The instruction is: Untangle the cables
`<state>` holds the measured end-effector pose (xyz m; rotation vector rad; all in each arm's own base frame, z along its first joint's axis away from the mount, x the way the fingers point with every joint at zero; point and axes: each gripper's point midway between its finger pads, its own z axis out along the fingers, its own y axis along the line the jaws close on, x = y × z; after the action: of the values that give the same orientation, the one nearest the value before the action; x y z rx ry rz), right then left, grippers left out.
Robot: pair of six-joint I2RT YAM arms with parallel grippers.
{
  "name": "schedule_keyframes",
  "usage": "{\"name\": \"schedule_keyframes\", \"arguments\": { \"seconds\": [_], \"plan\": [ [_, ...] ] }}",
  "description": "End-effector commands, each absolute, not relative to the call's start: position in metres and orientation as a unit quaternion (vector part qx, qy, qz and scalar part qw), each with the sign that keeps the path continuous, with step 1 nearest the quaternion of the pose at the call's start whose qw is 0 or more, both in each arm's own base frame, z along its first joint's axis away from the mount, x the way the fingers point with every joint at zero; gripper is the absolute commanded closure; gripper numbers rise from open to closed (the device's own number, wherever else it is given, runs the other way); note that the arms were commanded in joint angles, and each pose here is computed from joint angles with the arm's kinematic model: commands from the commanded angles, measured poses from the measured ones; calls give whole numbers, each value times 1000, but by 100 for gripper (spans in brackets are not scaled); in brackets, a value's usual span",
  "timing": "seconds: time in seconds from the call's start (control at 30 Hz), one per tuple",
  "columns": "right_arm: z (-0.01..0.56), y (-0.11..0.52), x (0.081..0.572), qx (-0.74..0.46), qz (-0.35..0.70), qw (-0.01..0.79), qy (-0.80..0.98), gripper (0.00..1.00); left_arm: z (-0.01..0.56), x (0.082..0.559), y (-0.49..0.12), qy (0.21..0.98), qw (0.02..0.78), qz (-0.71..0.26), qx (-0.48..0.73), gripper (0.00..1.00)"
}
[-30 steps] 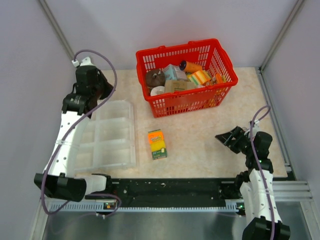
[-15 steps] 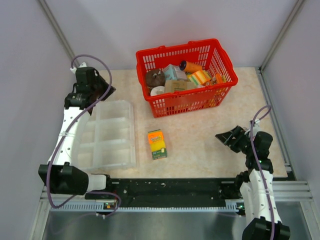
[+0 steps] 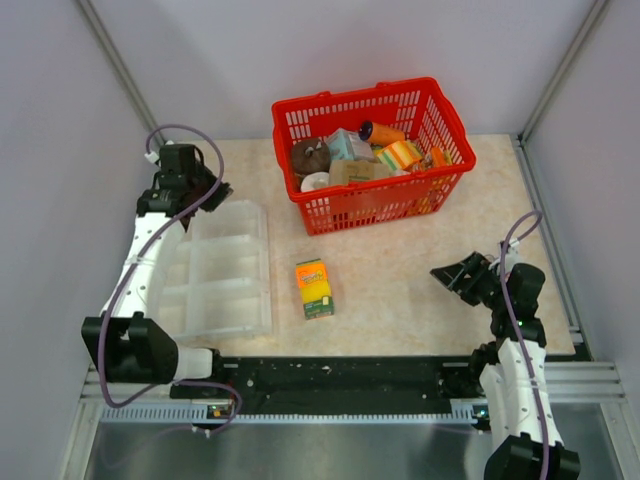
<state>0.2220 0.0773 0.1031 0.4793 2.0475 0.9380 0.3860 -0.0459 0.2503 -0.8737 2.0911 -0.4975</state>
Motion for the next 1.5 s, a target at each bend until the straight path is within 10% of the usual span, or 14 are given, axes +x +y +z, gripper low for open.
{"name": "schedule_keyframes", "arguments": {
  "seconds": [0.0,1.13,1.47],
  "plan": [
    [111,81,225,173,381,420,805,27,252,405,-41,809,419,-207,-357,100],
    [108,79,225,176,378,420,806,27,118,437,-7,847,313,-120,-411,100],
    [108,80,225,177,380,419,806,28,152,408,1,849,331,-98,-400,45]
  ]
}}
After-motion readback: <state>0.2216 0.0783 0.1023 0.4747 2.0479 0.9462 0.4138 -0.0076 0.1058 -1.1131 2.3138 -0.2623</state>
